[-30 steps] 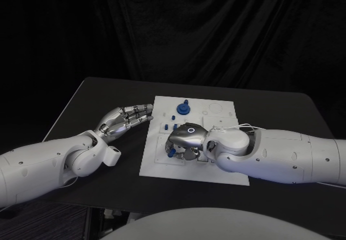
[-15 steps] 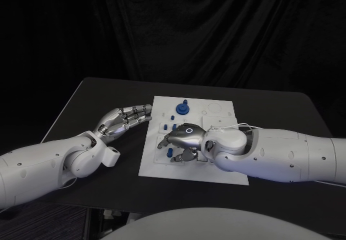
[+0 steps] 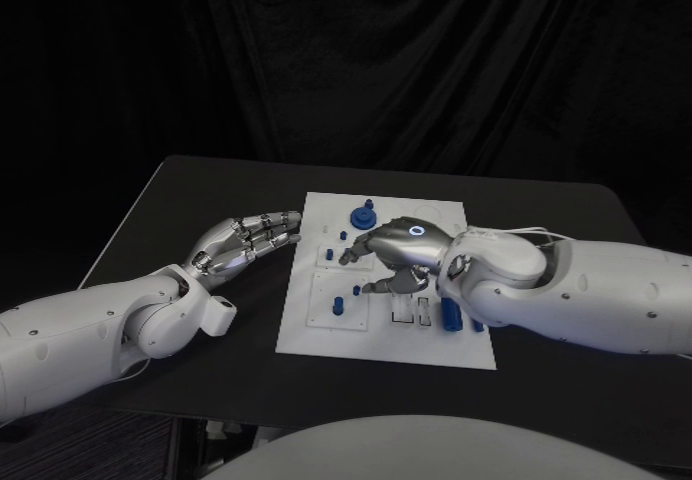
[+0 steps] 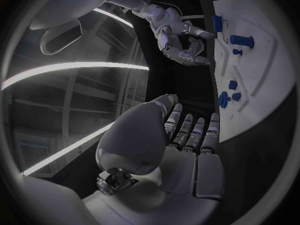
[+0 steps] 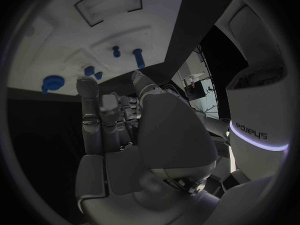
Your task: Assemble the parts on the task board
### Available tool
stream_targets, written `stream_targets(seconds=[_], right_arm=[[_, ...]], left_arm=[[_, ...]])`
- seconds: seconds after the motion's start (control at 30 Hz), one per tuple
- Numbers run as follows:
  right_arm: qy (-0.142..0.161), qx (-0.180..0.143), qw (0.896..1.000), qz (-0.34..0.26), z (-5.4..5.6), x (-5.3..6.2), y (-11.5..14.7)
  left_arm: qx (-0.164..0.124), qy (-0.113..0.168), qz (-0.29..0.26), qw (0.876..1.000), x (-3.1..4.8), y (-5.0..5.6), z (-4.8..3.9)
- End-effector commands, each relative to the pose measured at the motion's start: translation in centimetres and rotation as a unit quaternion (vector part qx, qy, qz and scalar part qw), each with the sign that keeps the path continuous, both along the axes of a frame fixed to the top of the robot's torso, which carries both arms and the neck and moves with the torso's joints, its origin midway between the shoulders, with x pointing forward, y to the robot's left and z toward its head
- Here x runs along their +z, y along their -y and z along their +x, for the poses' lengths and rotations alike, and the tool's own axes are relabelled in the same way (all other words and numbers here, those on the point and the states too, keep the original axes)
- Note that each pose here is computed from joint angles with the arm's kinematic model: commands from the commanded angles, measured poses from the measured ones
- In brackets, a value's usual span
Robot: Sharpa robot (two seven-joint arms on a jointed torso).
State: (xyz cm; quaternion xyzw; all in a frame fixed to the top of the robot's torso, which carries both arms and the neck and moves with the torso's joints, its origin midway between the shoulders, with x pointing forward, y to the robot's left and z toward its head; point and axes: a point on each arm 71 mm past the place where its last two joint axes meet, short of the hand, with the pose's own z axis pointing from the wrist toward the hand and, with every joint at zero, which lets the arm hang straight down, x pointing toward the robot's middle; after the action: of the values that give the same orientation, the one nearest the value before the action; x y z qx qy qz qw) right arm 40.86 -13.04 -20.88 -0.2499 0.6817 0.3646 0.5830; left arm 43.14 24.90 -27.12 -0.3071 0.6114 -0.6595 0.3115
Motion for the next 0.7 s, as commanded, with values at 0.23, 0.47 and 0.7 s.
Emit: stream_targets(seconds=[0.23,0.47,0.7], right_arm=[[-0.053,-0.123,0.986,0.100,0.5,3.4,7.1],[-0.094,-0.215,0.969,0.079,0.6,2.7,11.0],[-0.146,-0.300,0.943,0.011,-0.3,1.0,13.1]], left_arm=[[0.001,0.035,-0.031,0.999,0.55,-0.3,0.09],[0.001,0.037,-0.033,0.999,0.51,-0.4,0.27],[0.002,0.038,-0.032,0.999,0.50,-0.5,0.31]])
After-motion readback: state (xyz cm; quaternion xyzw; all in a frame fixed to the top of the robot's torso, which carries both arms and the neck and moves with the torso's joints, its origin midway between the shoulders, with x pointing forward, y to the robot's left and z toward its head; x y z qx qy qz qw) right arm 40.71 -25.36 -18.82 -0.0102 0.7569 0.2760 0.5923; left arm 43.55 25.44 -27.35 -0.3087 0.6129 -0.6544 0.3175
